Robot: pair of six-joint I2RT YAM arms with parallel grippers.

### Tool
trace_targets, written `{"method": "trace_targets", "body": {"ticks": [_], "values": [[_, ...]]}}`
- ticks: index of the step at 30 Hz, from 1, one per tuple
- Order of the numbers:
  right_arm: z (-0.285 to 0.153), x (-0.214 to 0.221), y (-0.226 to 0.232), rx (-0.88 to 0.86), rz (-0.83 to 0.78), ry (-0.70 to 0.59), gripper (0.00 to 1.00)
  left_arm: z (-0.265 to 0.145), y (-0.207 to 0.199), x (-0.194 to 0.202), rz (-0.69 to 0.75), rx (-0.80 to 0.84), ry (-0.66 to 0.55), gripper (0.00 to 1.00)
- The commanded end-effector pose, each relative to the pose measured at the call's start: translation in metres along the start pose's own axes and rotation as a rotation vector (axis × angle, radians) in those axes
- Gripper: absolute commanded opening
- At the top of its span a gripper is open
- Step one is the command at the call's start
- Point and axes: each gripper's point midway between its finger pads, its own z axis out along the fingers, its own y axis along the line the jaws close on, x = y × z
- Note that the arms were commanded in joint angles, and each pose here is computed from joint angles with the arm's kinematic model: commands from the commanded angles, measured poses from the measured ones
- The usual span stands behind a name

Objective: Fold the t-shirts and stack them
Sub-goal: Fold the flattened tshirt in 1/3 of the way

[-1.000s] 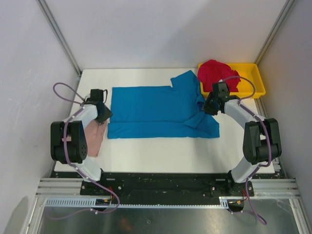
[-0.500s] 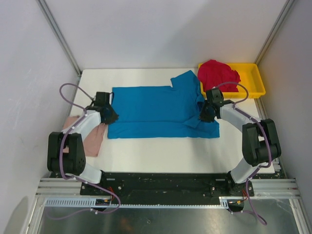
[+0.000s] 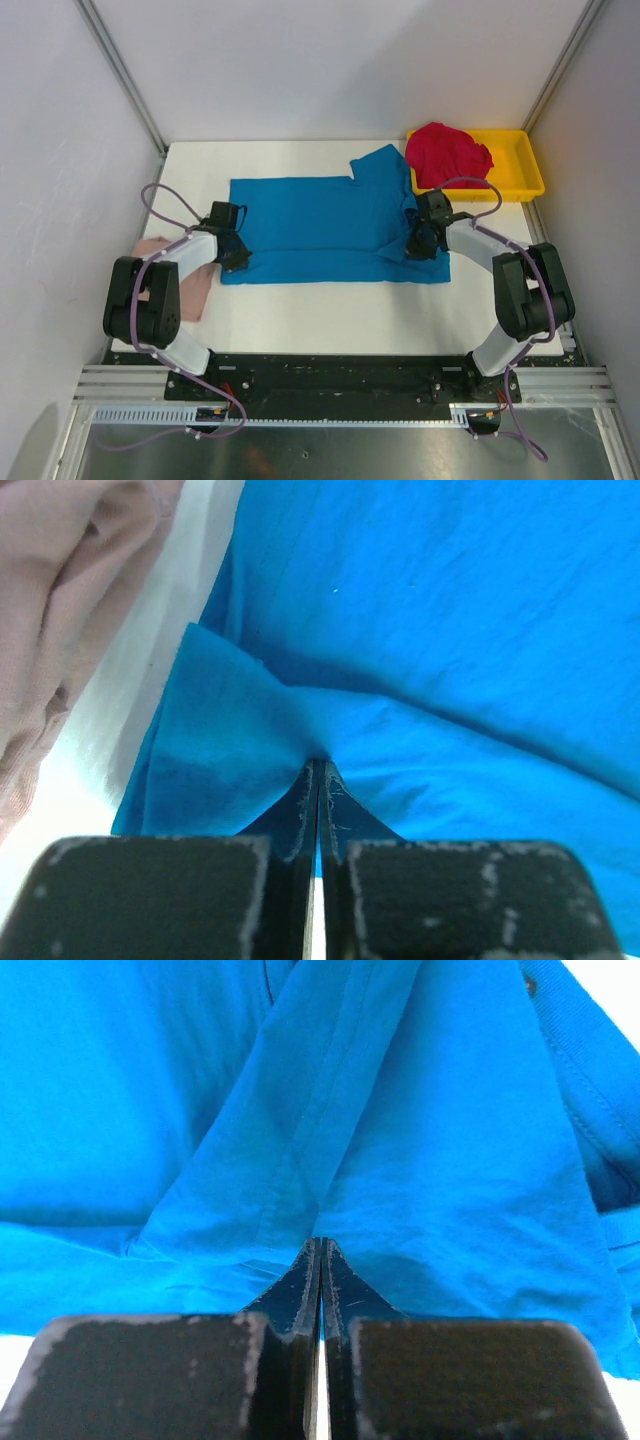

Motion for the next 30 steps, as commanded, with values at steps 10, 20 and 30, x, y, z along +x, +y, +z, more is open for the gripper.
{"method": "trace_targets", "body": {"ticks": [10, 20, 30], "values": [[0.026, -0.006, 0.019, -0.064, 0.001, -0.015, 0.00, 0.013, 0.012, 0.005, -0.016, -0.056, -0.011, 0.00], [0.027, -0.042, 0.059, -0.153, 0.018, -0.086, 0.00, 0.013, 0.013, 0.005, -0.002, -0.058, -0.012, 0.00], [0.029, -0.055, 0.093, -0.254, 0.015, -0.116, 0.03, 0.009, 0.013, 0.002, 0.007, -0.049, -0.026, 0.00]]}}
